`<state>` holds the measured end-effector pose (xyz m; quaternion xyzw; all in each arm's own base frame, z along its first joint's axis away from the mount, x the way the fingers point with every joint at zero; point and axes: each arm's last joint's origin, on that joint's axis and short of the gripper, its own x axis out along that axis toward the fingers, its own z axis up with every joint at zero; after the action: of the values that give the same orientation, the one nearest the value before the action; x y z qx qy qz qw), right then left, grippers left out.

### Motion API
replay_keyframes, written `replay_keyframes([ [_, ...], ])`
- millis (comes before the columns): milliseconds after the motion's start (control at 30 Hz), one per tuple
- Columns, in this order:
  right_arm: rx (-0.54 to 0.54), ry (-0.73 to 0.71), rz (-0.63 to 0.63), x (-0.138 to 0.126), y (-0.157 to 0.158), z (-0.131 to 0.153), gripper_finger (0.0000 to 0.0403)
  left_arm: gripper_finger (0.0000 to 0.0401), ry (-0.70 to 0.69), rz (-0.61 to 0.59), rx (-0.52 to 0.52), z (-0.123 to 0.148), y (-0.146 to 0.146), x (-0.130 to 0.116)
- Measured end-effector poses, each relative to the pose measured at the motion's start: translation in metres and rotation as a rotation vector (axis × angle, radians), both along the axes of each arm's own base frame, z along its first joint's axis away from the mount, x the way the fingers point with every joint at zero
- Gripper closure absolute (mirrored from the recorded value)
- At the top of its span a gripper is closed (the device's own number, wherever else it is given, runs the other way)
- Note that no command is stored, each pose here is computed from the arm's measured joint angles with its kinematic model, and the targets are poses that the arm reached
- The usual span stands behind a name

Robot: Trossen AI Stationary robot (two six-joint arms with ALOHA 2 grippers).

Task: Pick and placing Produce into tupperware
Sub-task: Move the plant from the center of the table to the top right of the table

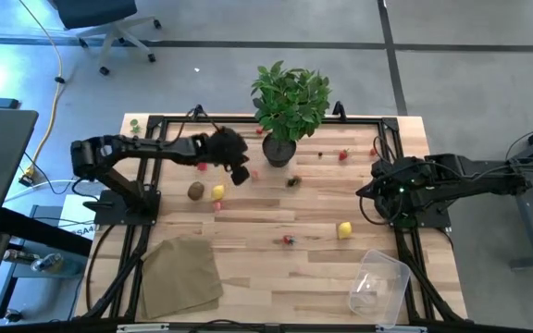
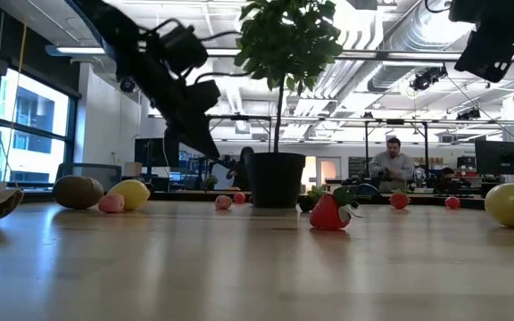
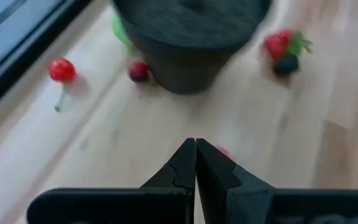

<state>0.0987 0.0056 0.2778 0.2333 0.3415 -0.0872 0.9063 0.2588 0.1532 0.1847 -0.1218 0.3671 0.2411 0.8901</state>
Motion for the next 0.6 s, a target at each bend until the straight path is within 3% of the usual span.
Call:
replay_keyframes([
  [300, 0.054, -0.009, -0.183, 0.000, -0.003, 0.000, 0.0403, 0.0401, -0.133, -0.047, -0.017, -0.008, 0.045, -0.013],
  [600, 0.090, -0.008, -0.254, -0.001, -0.004, -0.001, 0.0403, 0.0401, -0.132, -0.098, -0.054, -0.032, 0.053, -0.001],
])
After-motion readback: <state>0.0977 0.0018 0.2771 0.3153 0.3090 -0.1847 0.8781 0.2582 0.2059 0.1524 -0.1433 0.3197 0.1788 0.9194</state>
